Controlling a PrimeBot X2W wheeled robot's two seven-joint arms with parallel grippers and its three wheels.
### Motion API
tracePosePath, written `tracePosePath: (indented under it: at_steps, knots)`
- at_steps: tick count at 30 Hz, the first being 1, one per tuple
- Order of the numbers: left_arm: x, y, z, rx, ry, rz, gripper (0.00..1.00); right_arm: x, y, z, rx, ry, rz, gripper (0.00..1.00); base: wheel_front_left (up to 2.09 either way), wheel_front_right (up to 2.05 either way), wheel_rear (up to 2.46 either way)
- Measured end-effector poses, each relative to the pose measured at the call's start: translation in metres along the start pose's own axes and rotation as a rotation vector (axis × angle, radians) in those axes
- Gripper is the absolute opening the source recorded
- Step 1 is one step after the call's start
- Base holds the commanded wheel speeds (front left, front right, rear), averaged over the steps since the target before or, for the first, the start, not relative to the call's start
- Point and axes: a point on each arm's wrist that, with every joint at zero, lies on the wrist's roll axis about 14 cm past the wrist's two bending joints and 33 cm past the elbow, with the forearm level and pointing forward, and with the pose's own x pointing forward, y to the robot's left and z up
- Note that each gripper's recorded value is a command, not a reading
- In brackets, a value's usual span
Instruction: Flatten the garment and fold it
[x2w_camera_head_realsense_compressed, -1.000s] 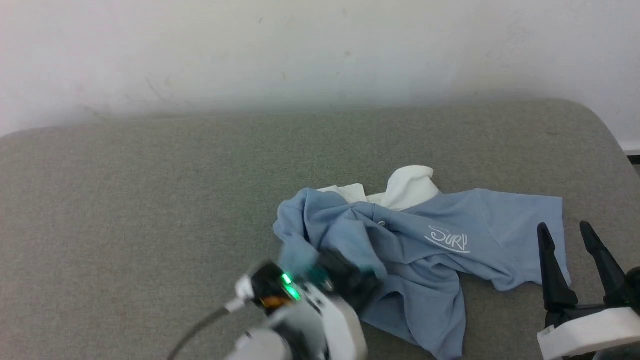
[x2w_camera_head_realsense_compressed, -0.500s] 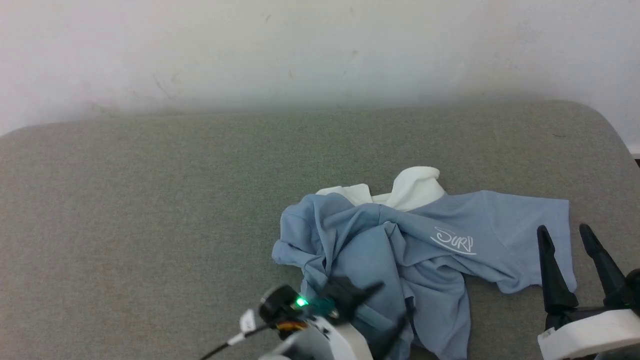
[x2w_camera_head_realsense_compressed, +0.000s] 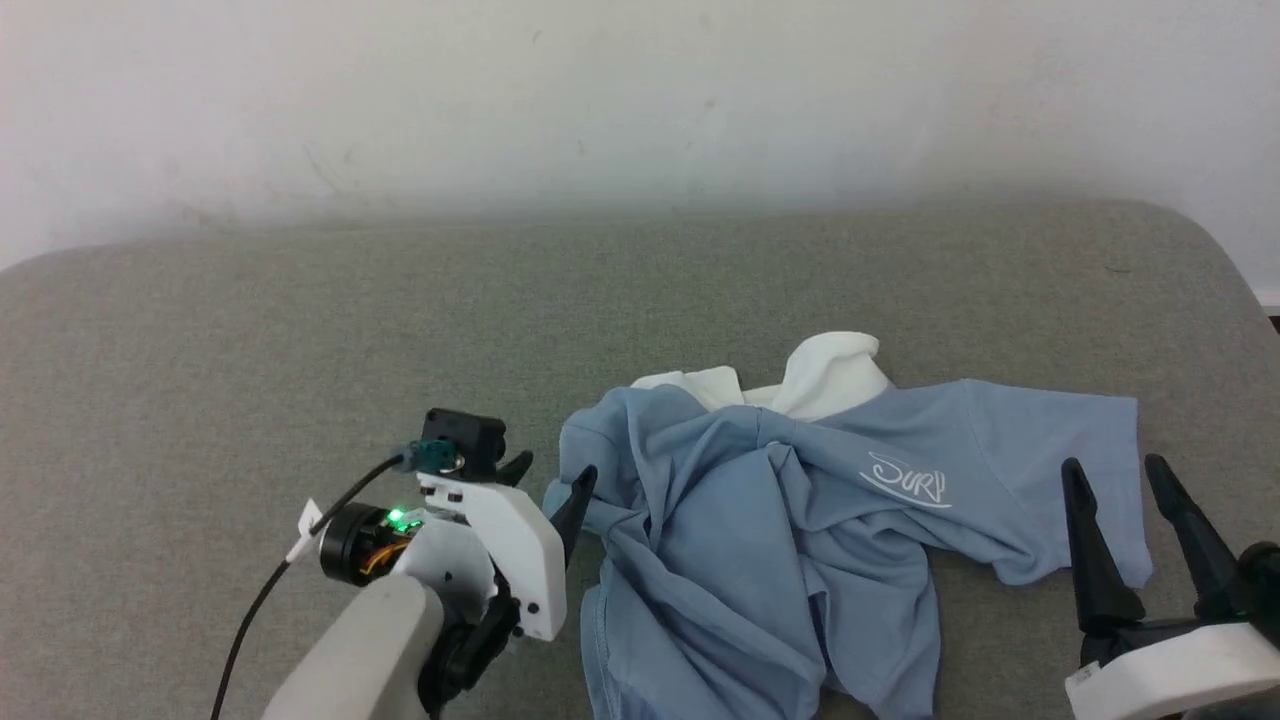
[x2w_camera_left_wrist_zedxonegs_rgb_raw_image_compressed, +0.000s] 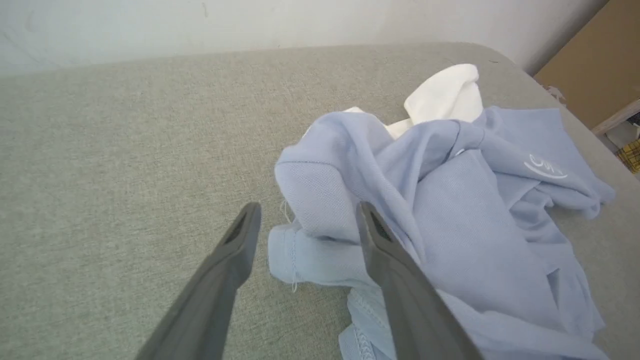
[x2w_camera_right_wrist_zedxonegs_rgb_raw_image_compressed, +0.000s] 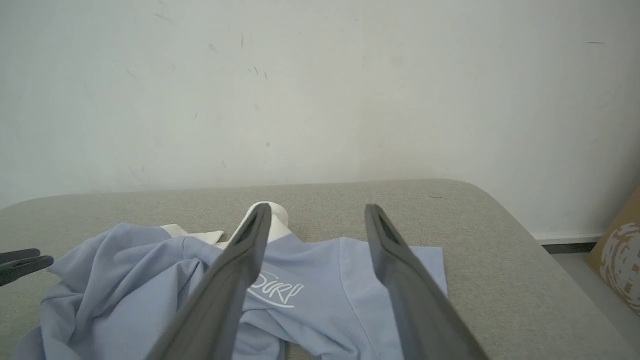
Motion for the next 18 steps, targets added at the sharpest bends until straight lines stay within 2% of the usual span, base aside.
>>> tracePosePath:
  at_steps: [7, 8, 9, 10, 13, 16, 18]
  knots:
    - [0.026, 0.005, -0.035, -0.039, 0.173, -0.021, 1.0, 0.0, -0.005, -0.011, 0.011, 0.036, -0.016, 1.0, 0.0, 0.0, 0.0]
    - [0.029, 0.003, -0.035, -0.051, 0.179, -0.032, 0.88, 0.0, -0.006, -0.012, 0.012, 0.04, -0.019, 1.0, 0.0, 0.0, 0.0]
    - [0.032, 0.0, -0.035, -0.073, 0.181, -0.048, 0.36, 0.0, -0.007, -0.013, 0.013, 0.044, -0.022, 1.0, 0.0, 0.0, 0.0]
    - [0.034, -0.002, -0.034, -0.078, 0.174, -0.058, 0.0, -0.001, -0.007, -0.014, 0.013, 0.048, -0.026, 1.0, 0.0, 0.0, 0.0]
    - [0.041, -0.005, -0.012, -0.045, 0.086, -0.071, 0.0, -0.002, -0.012, -0.014, 0.01, 0.048, -0.041, 1.0, 0.0, 0.0, 0.0]
    - [0.046, -0.014, 0.022, 0.047, -0.038, -0.089, 0.0, -0.002, -0.017, -0.013, 0.007, 0.044, -0.053, 1.0, 0.0, 0.0, 0.0]
    - [0.046, -0.031, 0.041, 0.107, -0.106, -0.129, 0.0, -0.002, -0.019, -0.012, 0.004, 0.041, -0.06, 1.0, 0.0, 0.0, 0.0]
